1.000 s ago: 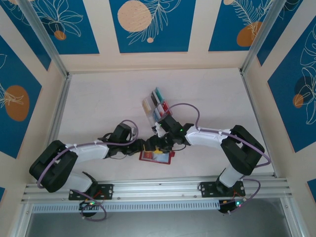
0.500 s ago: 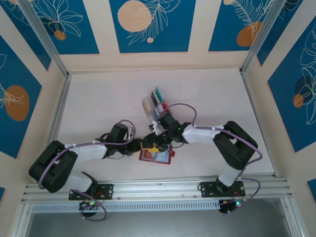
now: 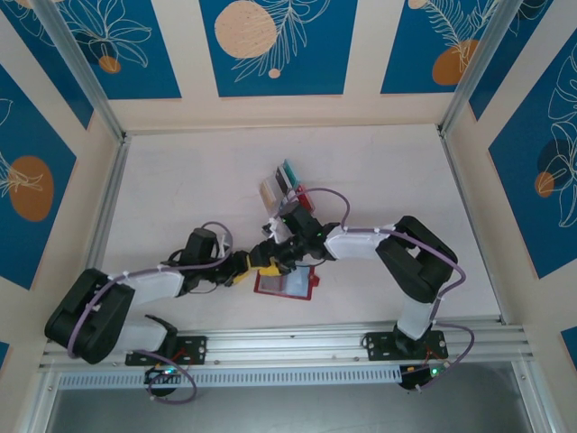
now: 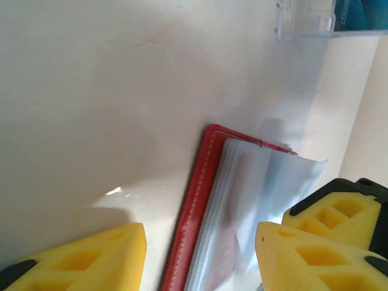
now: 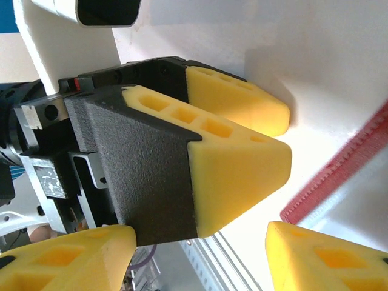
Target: Put the credit cards into the card holder
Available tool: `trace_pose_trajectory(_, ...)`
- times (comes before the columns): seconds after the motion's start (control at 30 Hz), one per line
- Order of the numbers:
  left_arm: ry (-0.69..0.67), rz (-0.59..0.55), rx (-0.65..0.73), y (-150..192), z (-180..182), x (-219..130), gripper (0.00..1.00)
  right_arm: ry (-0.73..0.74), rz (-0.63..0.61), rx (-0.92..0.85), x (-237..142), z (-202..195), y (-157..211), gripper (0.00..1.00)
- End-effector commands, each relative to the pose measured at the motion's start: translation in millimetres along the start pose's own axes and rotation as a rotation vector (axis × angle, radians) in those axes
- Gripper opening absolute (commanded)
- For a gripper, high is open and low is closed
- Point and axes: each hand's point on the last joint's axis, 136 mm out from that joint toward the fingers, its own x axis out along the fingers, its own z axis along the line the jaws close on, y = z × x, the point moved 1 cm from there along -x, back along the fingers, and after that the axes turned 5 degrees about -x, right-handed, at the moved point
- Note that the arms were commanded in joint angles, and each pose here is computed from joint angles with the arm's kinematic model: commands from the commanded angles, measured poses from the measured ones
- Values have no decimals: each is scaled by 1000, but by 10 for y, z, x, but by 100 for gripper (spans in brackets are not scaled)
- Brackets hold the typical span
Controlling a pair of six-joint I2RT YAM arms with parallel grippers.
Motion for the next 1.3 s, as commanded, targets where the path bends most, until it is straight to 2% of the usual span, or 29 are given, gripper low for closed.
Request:
trace_pose_trajectory(0.0, -63, -51, -28, -37, 94, -106, 54, -40, 58, -60, 298, 212, 121, 63)
trace_pose_trajectory(0.17, -113, -94, 3, -65, 137, -269, 57, -3, 46, -117, 196, 374, 56, 63)
trace_pose_trajectory(0.27, -127, -96, 23, -67, 134, -322, 57, 40, 4, -148, -8, 437, -45, 63)
trace_pose_trajectory(0.47, -144, -101, 82, -86, 87, -400, 59, 239, -160, -181, -835, 390, -379, 62)
trace_pose_trajectory(0.63, -146, -92, 157, -133, -59, -440, 59, 456, -323, -95, -1662, -12, -680, 56)
trace_pose_trajectory(0.73, -134, -89, 185, -177, -157, -436, 59, 495, -372, -58, -1952, -187, -829, 53)
trace_pose_trajectory(0.93, -81, -56, 217, -300, -425, -323, 59, 450, -398, -11, -2173, -404, -1116, 49)
trace_pose_trajectory(1.07, -46, -57, 232, -451, -648, -241, 58, 371, -377, -6, -2128, -421, -1237, 49)
trace_pose_trajectory(1.27, -13, -44, 244, -682, -909, -68, 57, 330, -348, 4, -2022, -464, -1313, 48)
